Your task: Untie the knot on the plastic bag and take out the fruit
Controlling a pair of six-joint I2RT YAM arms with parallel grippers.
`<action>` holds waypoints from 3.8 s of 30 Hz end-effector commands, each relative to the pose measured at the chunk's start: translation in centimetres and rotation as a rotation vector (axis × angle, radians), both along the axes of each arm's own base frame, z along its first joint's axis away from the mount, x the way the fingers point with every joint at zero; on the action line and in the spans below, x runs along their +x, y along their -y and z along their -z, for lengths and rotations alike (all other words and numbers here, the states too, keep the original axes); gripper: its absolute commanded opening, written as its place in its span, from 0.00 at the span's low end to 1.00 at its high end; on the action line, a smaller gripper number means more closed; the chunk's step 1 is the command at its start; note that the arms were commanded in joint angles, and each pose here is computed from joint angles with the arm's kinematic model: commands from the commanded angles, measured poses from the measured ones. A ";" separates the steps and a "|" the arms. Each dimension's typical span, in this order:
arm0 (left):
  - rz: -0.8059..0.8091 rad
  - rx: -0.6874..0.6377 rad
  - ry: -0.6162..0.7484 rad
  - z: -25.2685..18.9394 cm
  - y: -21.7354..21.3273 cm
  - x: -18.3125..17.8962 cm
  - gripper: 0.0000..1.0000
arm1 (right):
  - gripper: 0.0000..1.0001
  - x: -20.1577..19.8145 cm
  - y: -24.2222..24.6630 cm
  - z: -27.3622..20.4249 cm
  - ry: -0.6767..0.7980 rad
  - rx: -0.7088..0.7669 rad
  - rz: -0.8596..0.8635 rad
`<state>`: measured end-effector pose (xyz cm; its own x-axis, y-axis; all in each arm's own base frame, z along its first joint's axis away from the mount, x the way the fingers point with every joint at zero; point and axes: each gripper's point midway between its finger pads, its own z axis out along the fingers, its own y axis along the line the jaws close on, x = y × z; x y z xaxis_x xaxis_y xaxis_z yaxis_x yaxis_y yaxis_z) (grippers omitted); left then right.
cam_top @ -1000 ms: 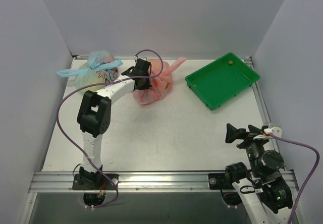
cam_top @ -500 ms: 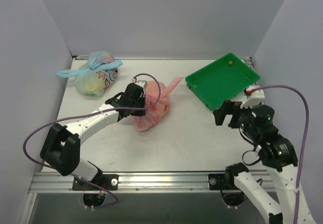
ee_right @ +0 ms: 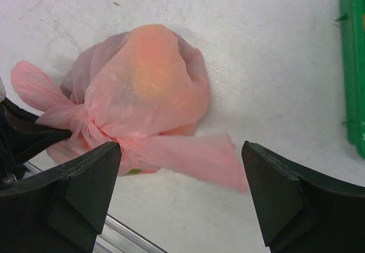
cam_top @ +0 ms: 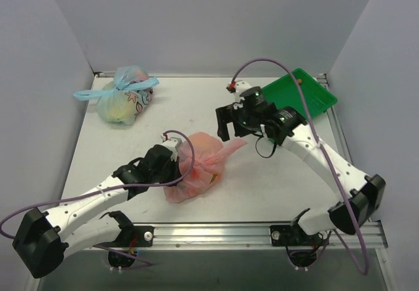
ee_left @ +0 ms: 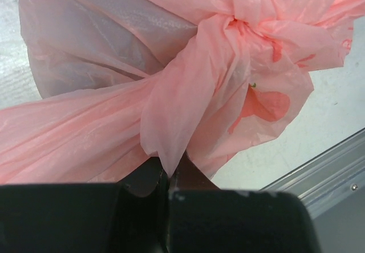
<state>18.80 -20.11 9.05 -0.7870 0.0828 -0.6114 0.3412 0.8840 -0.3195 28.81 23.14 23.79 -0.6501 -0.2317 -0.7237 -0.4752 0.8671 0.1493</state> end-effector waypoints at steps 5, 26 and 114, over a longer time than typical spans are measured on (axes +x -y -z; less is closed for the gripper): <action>-0.033 -0.050 -0.002 -0.1 -0.2 -0.9 0.02 | 0.88 0.9 -7.9 2.8 -0.087 0.035 -0.156; -0.349 0.025 0.078 -1.8 -5.1 3.6 0.00 | 0.00 1.7 -3.7 13.9 -0.266 0.047 0.086; -0.373 -0.348 0.219 -11.3 -8.1 16.6 0.00 | 0.26 -15.7 -7.9 9.4 0.085 -0.075 -0.594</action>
<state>35.75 -14.80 19.06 -0.6716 -0.4498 -0.5888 0.1027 0.7305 -0.6752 14.97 31.67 15.37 -0.3791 -0.4332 -0.8177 -0.8432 0.5257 0.1124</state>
